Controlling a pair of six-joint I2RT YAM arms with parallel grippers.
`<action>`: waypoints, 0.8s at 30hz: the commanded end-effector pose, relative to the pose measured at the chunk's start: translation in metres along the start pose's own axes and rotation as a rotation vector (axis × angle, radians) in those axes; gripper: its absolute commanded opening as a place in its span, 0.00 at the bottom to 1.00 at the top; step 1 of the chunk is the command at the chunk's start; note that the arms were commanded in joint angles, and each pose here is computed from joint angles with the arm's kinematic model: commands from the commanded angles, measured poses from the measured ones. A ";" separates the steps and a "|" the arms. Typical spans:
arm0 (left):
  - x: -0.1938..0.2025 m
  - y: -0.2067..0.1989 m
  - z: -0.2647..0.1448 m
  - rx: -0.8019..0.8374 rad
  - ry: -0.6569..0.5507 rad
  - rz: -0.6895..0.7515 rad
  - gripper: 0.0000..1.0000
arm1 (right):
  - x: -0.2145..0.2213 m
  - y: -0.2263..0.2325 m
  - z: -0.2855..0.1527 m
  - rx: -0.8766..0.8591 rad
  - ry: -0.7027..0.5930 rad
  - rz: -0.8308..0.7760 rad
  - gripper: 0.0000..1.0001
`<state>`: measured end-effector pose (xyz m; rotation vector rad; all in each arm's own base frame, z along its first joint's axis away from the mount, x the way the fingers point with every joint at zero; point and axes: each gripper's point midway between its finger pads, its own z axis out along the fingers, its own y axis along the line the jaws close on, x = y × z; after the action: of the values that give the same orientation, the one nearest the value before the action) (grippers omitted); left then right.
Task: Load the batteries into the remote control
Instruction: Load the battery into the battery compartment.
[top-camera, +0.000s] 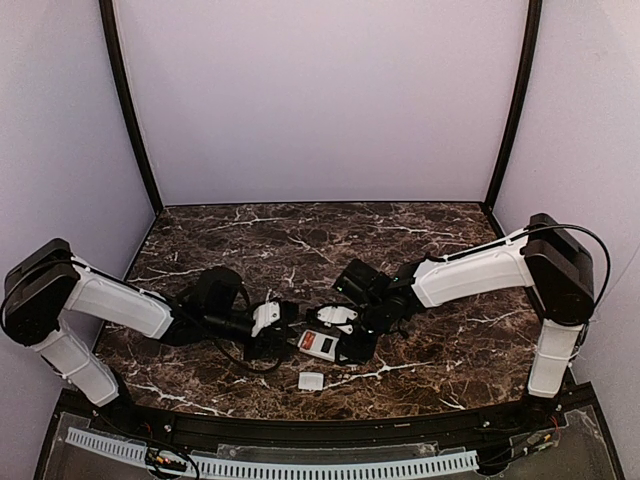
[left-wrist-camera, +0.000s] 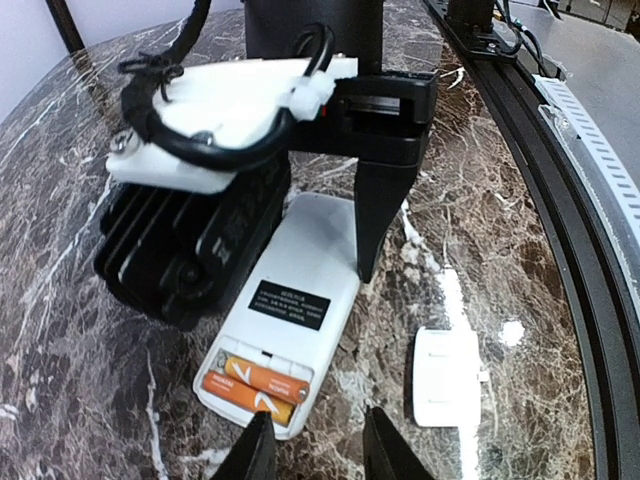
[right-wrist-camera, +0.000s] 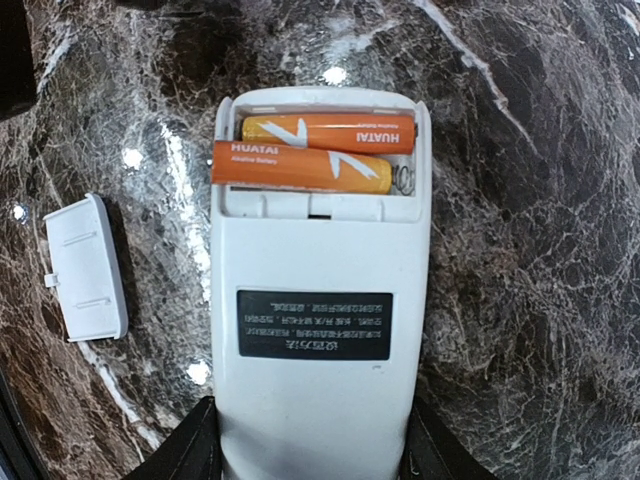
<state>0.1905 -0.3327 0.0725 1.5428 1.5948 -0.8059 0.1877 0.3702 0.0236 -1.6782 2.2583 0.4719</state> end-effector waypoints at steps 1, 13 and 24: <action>-0.011 -0.002 0.003 0.047 -0.020 0.091 0.30 | -0.004 0.006 -0.009 -0.020 -0.014 -0.027 0.00; -0.004 -0.002 0.015 0.095 0.016 0.097 0.23 | -0.002 0.006 -0.008 -0.021 -0.006 -0.035 0.00; 0.001 0.003 0.024 0.098 0.037 0.103 0.22 | -0.002 0.005 -0.008 -0.012 0.003 -0.039 0.00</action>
<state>0.1967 -0.3504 0.0613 1.6803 1.5136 -0.8023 0.1867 0.3696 0.0234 -1.7058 2.2402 0.4689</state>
